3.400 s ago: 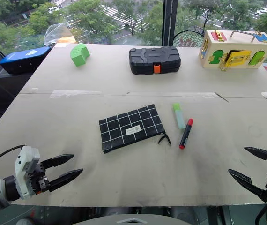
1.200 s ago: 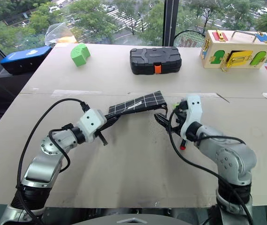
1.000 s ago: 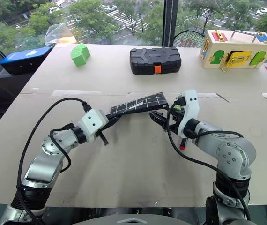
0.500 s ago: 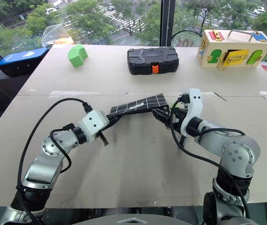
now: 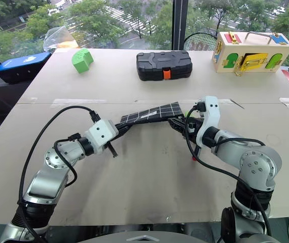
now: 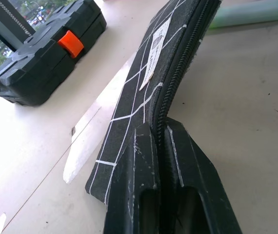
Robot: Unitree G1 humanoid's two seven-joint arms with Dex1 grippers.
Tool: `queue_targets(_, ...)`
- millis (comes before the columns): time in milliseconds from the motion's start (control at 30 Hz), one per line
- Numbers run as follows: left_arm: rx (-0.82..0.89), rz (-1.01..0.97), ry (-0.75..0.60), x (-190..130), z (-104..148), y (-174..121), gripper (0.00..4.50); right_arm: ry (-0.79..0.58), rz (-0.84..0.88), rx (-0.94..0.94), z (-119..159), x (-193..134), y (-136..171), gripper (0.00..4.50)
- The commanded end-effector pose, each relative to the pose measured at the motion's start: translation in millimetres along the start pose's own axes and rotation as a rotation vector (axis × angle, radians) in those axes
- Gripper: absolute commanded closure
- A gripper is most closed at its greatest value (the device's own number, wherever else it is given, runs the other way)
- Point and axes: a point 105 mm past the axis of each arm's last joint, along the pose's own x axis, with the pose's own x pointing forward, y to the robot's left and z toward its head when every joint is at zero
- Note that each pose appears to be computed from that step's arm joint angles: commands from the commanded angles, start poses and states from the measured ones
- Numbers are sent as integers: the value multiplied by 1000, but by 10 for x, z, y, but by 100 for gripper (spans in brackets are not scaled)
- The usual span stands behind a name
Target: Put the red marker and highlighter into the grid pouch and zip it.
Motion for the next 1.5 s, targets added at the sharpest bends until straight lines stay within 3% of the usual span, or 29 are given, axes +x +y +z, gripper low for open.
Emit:
queue_targets(33, 40, 11, -37, -14, 111, 43, 450, -43, 8, -11, 94, -36, 23, 282)
queue_targets(100, 41, 11, -36, -16, 110, 44, 450, -42, 7, -10, 89, -37, 22, 384)
queue_targets(167, 41, 10, -34, -21, 105, 41, 450, -41, 9, -9, 87, -43, 23, 444)
queue_targets(767, 49, 3, -44, 48, 164, 15, 450, 74, 70, -96, -86, 47, 191, 444)
queue_targets(1133, 44, -9, -58, 72, 215, -30, 450, 70, 116, -90, -56, 173, 328, 444)
queue_targets(1500, 31, -15, -76, 179, 274, -58, 450, 130, 249, -134, -79, 319, 591, 444)
